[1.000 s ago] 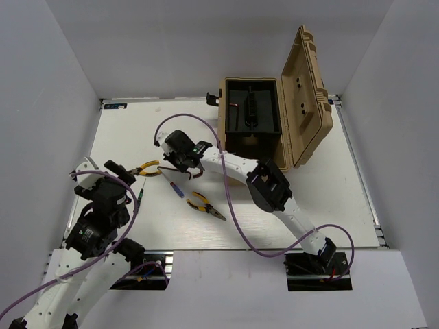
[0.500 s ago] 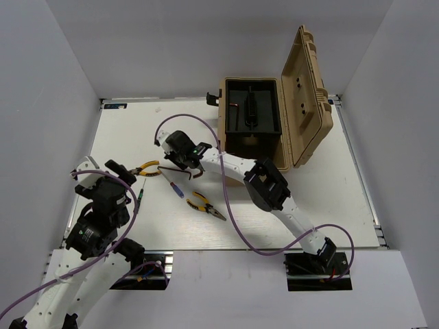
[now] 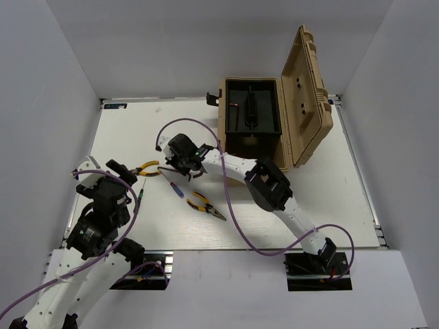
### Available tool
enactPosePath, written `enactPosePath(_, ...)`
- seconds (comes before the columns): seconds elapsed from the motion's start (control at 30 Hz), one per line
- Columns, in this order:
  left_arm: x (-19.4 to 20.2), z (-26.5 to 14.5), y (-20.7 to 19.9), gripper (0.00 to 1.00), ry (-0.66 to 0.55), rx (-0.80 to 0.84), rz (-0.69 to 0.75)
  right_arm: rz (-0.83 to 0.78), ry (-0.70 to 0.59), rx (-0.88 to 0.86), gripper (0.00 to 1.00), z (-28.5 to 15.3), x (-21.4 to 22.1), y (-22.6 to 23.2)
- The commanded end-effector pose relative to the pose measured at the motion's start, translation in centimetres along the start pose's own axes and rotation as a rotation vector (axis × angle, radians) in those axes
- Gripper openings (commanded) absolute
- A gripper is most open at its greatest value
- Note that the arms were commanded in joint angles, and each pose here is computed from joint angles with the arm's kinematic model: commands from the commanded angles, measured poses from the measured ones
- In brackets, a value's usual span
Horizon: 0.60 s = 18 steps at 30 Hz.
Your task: Sort the tools into containers
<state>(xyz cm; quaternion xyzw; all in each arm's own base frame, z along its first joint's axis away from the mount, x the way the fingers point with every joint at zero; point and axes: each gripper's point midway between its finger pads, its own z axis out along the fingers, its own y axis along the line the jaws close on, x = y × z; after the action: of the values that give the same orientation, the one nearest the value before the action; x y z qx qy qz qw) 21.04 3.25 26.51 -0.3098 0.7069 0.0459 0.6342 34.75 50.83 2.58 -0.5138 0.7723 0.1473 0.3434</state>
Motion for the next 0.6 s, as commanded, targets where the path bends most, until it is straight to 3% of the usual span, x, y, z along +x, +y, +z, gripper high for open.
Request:
enactPosePath(0.0,0.2,0.1,0.0,0.85,0.001,0.000,0.012,0.029,0.081,-0.117,0.00,-1.6,2.4,2.6)
enactPosePath(0.37,0.1,0.0,-0.1,0.85,0.002,0.010,0.014,0.053,0.107,-0.183,0.00,-5.0,2.8,4.6)
enactPosePath(0.5,0.0,0.0,-0.2,0.85,-0.002,0.013,0.006,0.049,0.072,-0.095,0.00,-5.6,0.8,3.2)
enactPosePath(0.57,0.0,0.0,-0.2,0.85,-0.002,0.013,0.006,0.046,0.046,-0.039,0.05,-6.1,-0.7,2.1)
